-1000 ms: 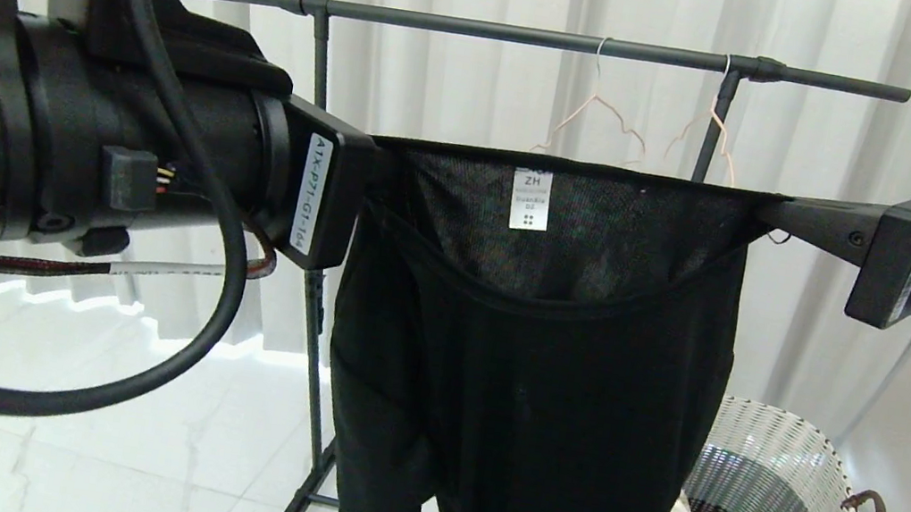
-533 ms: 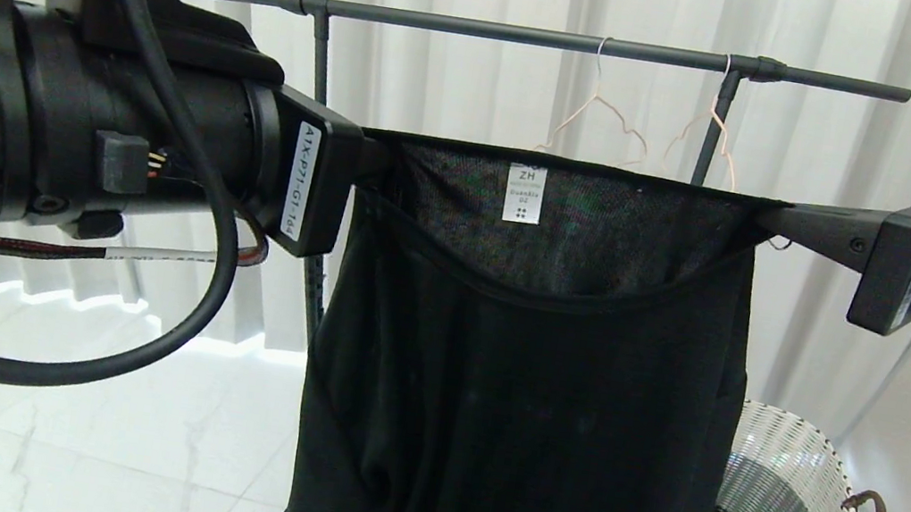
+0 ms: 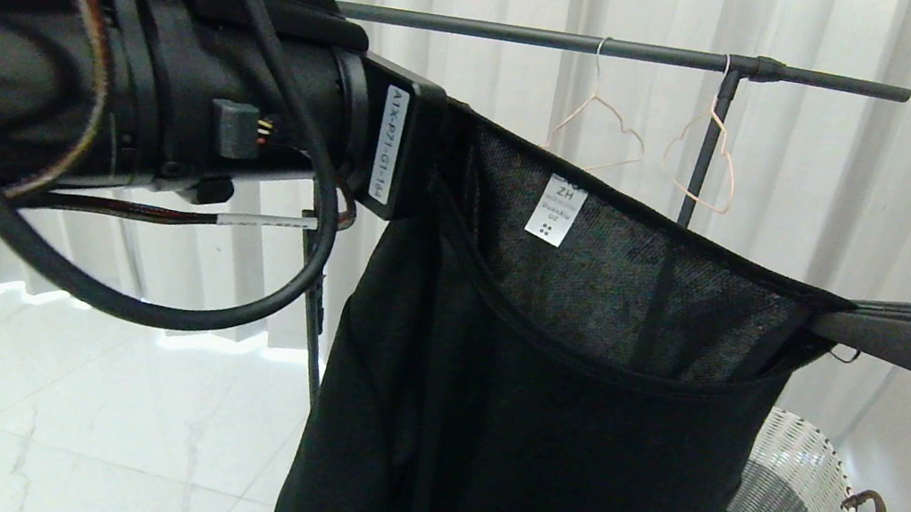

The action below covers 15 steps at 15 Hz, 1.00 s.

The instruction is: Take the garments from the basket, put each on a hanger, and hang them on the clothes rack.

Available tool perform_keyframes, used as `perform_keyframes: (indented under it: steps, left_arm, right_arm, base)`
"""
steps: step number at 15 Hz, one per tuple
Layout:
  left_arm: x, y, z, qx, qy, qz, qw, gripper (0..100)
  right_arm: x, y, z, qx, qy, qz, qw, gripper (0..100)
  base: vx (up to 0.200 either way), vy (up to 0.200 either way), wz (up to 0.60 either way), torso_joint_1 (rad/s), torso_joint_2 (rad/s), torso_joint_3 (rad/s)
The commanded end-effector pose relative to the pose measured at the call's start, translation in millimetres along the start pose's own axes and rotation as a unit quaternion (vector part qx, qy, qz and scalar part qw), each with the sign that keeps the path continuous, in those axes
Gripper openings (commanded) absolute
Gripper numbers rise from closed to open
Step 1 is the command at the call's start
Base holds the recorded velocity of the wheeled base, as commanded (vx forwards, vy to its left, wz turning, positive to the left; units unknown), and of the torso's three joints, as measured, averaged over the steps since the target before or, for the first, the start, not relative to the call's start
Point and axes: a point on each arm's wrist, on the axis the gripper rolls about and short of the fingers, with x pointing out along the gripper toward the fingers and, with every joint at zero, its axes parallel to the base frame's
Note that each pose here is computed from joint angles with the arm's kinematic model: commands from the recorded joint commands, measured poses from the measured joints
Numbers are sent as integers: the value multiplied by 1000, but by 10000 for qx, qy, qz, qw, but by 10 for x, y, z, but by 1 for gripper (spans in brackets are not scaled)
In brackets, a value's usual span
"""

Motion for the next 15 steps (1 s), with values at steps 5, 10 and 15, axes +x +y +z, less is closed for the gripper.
perform_keyframes:
  steps: [5,10,15]
  left_arm:
    - [282,-84,-85,219,155,-456,9986,0]
    - [228,-69,-74,182,120,-450,9988,0]
    - [-17,-113,-224,224,271,-590,9976,0]
  right_arm:
    - [-110,283,-83,-231,116,930,9953,0]
    - [-90,281,-90,-221,138,906,9955,0]
    - [6,92,-27,-66,-69,265,9996,0]
  base:
    - [0,0,0,0,0,0]
    - [0,0,0,0,0,0]
    - [0,0,0,0,0,0]
